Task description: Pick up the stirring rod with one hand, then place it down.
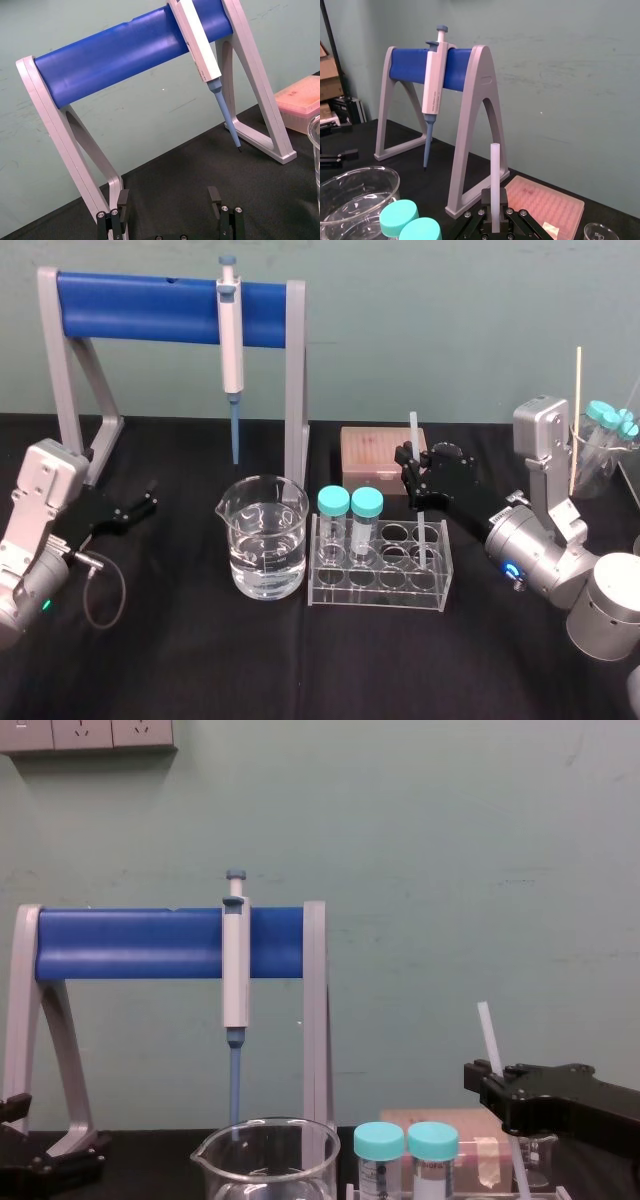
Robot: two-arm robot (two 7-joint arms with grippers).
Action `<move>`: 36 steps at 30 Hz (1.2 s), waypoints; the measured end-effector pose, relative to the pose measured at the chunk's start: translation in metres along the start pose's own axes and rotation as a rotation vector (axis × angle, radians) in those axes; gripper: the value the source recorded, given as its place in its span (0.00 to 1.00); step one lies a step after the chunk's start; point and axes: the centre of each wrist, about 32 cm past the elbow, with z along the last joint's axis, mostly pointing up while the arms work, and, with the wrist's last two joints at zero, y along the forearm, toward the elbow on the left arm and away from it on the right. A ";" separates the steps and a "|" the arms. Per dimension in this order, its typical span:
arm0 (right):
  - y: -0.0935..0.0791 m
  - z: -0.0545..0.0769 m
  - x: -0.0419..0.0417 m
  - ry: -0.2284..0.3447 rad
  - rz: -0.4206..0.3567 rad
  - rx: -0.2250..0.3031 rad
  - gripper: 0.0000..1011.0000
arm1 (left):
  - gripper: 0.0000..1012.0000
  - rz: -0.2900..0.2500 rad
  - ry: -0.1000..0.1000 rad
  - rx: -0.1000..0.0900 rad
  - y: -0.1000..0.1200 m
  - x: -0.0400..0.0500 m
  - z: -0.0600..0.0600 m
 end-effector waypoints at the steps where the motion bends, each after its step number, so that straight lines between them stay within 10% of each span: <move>1: 0.000 0.000 -0.0001 0.000 0.000 -0.002 0.07 | 0.99 0.000 0.000 0.000 0.000 0.0000 0.000; 28: -0.002 -0.003 -0.0004 -0.011 -0.002 -0.029 0.08 | 0.99 0.000 0.000 0.000 0.000 0.0000 0.000; 36: -0.002 -0.002 -0.0002 -0.009 -0.002 -0.028 0.28 | 0.99 0.000 0.000 0.000 0.000 0.0000 0.000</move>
